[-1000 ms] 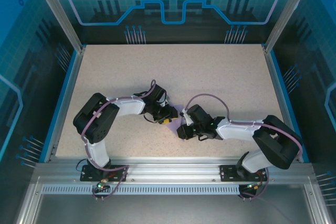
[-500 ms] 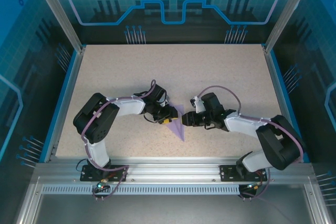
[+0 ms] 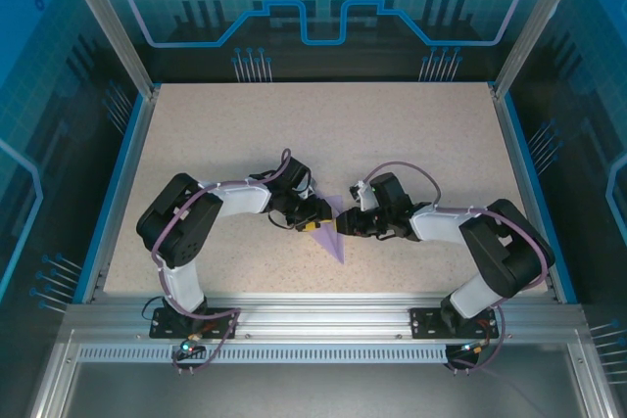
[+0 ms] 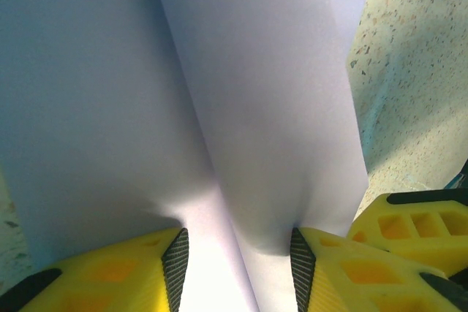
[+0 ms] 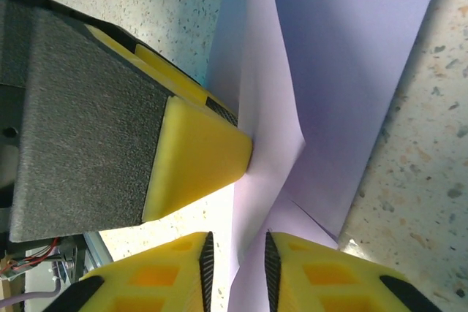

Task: Fold a paper plane with a square sheet of paper (fold left side to right side)
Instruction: Fourth fold the wing at the center of the table.

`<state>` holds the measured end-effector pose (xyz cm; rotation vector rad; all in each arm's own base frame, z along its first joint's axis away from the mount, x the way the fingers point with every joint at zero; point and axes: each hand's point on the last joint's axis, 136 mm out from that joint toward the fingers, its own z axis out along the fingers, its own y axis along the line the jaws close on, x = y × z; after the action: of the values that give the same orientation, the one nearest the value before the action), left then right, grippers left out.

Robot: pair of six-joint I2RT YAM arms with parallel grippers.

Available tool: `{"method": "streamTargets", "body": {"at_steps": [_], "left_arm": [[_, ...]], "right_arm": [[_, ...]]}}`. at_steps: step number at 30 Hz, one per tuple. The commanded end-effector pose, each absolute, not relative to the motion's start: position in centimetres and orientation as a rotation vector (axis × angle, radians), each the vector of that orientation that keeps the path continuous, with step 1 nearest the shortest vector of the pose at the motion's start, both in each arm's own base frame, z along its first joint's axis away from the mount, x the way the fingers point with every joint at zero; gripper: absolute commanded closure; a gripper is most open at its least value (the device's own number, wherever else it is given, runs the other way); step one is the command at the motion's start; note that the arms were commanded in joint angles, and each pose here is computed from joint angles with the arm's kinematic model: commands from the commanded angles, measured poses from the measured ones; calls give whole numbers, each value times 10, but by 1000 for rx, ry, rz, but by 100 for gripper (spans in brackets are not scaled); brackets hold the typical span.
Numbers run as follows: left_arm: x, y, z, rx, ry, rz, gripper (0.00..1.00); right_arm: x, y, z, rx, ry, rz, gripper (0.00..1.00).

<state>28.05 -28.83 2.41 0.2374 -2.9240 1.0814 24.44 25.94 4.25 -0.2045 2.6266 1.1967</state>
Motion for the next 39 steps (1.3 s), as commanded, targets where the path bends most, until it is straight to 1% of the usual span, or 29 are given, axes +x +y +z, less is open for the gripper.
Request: {"method": "streamTargets", "body": {"at_steps": [1, 5, 8, 11, 18, 39], "left_arm": [[274, -279, 8, 256, -2940, 956, 54], [273, -278, 7, 255, -2939, 951, 54], [273, -278, 7, 253, -2940, 950, 54], [273, -278, 8, 252, -2942, 948, 54], [273, -277, 8, 251, -2944, 947, 54], [272, -277, 11, 244, -2946, 949, 53]], "right_arm": [[251, 264, 48, -208, 2608, 1225, 77], [250, 262, 42, -211, 2636, 1207, 89], [250, 259, 38, -206, 2658, 1172, 94], [251, 254, 34, -207, 2678, 1119, 97], [253, 247, 25, -201, 2712, 1033, 96], [250, 243, 4, -218, 2798, 956, 95]]}}
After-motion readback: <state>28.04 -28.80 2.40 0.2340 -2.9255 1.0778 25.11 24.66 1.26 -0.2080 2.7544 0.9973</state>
